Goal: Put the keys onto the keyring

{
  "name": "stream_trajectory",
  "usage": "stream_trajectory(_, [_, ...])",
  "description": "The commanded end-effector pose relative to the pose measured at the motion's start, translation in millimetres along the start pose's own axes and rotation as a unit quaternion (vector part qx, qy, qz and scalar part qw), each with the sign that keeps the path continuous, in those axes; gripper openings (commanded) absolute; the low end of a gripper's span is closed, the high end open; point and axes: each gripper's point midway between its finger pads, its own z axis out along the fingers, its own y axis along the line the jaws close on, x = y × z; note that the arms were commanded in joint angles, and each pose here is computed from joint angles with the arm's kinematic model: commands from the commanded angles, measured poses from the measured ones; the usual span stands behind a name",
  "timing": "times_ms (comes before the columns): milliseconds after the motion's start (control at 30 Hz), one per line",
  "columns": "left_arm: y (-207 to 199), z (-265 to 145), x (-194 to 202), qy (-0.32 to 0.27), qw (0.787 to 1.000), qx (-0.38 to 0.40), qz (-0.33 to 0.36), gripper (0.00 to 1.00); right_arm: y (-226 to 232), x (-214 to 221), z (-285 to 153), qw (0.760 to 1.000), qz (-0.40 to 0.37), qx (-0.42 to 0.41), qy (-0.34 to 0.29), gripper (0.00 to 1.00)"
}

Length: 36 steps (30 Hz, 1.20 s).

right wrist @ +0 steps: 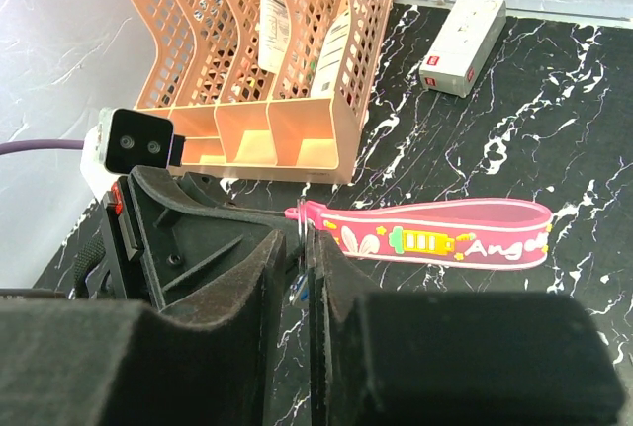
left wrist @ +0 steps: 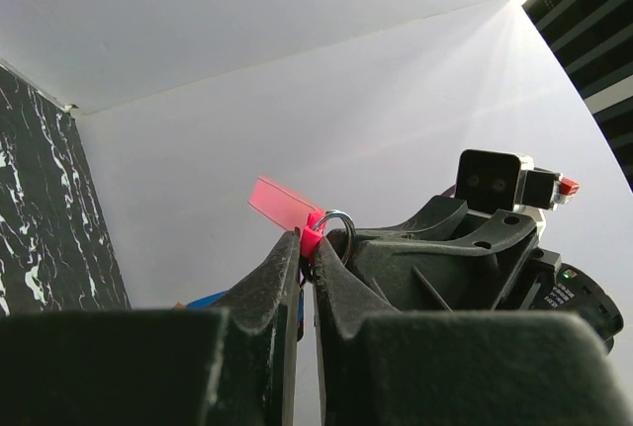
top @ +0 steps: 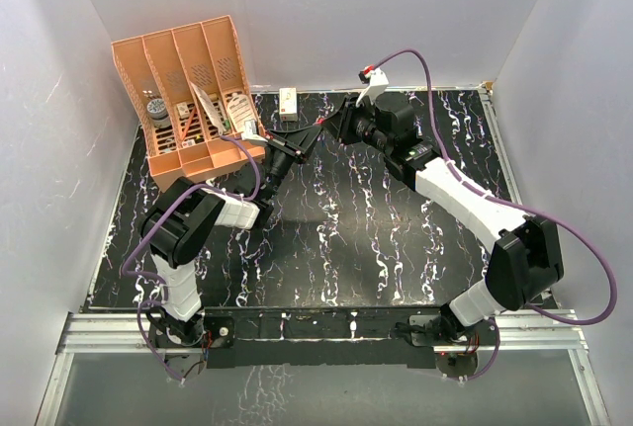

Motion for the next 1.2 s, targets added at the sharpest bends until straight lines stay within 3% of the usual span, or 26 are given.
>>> stream_trajectory(0, [-61,2,-3,-0.007,0.993,0.114,-0.020,0.00,7,-25,3,0.999,-0.004,-0.014,-0.041,0.12])
stream_trajectory(233, [-61,3,-2,-0.005,0.993,0.114,-0.021,0.00,6,-25,3,0.999,-0.002,-0.015,-0.045,0.01])
stream_trajectory(367, [-61,3,0,0.002,0.993,0.117,-0.019,0.01,5,-28,3,0.999,-0.002,-0.012,-0.050,0.00])
stream_trajectory(533, [-60,1,-4,-0.003,0.993,0.114,-0.006,0.38,1,-36,-4,0.998,-0.010,0.005,-0.061,0.00])
stream_trajectory(667, [-61,-5,-16,-0.014,0.994,0.111,0.010,0.49,-5,-47,-14,0.997,-0.020,0.018,-0.069,0.00])
stream_trajectory(867, [-73,-11,-21,-0.001,0.990,0.127,0.058,0.49,-12,-62,-25,0.996,-0.032,0.032,-0.072,0.00])
stream_trajectory(1033, [-91,-1,9,0.087,0.971,0.157,0.159,0.47,-15,-68,-30,0.997,-0.037,0.044,-0.056,0.00])
stream_trajectory(1167, [-86,1,20,0.115,0.952,0.136,0.248,0.48,-13,-73,-33,0.997,-0.040,0.047,-0.039,0.00])
